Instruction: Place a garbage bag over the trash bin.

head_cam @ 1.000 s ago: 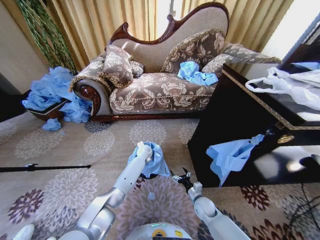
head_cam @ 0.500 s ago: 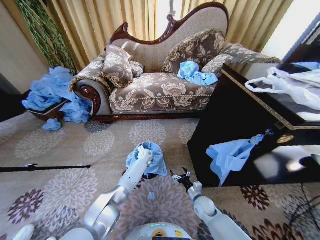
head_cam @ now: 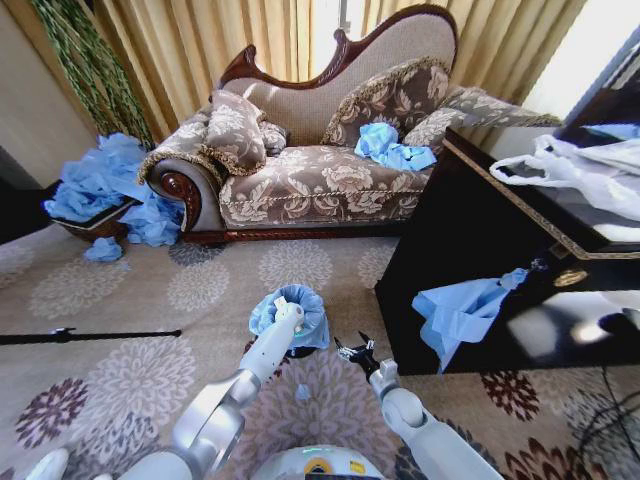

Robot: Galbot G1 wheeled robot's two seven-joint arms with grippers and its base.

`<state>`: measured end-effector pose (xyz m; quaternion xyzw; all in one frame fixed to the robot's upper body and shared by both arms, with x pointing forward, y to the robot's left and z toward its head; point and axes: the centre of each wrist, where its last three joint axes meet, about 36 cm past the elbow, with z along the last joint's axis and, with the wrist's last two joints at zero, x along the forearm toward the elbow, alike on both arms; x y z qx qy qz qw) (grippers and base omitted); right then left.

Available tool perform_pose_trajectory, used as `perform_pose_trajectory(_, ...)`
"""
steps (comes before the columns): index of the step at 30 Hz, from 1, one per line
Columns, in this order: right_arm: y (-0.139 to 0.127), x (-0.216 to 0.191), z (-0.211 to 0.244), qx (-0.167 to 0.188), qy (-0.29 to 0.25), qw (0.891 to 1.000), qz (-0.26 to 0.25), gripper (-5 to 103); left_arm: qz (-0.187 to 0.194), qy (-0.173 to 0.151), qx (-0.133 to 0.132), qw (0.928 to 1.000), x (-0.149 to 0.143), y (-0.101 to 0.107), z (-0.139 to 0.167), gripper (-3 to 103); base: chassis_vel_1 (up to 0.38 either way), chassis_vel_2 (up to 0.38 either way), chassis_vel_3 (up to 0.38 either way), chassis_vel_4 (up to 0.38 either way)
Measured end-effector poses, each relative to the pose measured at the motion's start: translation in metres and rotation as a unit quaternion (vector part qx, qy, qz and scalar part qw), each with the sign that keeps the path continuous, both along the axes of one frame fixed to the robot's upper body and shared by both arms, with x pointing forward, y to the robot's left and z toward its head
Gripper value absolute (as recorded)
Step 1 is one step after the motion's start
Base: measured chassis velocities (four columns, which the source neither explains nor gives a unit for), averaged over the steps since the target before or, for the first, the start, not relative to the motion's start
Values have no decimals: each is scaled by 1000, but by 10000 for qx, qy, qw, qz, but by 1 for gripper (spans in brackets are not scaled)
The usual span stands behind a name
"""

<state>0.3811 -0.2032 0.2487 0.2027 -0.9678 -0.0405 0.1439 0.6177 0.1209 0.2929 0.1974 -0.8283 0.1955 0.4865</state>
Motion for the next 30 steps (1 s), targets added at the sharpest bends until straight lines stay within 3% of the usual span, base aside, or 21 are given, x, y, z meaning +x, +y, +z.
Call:
perform_pose_trajectory(3,1,1,1,7,-14,10000,-1,100,-89,-114,-71,9999,-2,-1,5,0,0,0,0,0)
perform_pose_trajectory(21,17,-2,5,54,-35,9998,199,100,224,152,-174,9995,1,13,-13,0,0,0,0,0)
perform_pose_trajectory(30,24,-4,8,77,-45,9997,242,100,268,60,-180,9995,-3,19,-11,0,0,0,0,0)
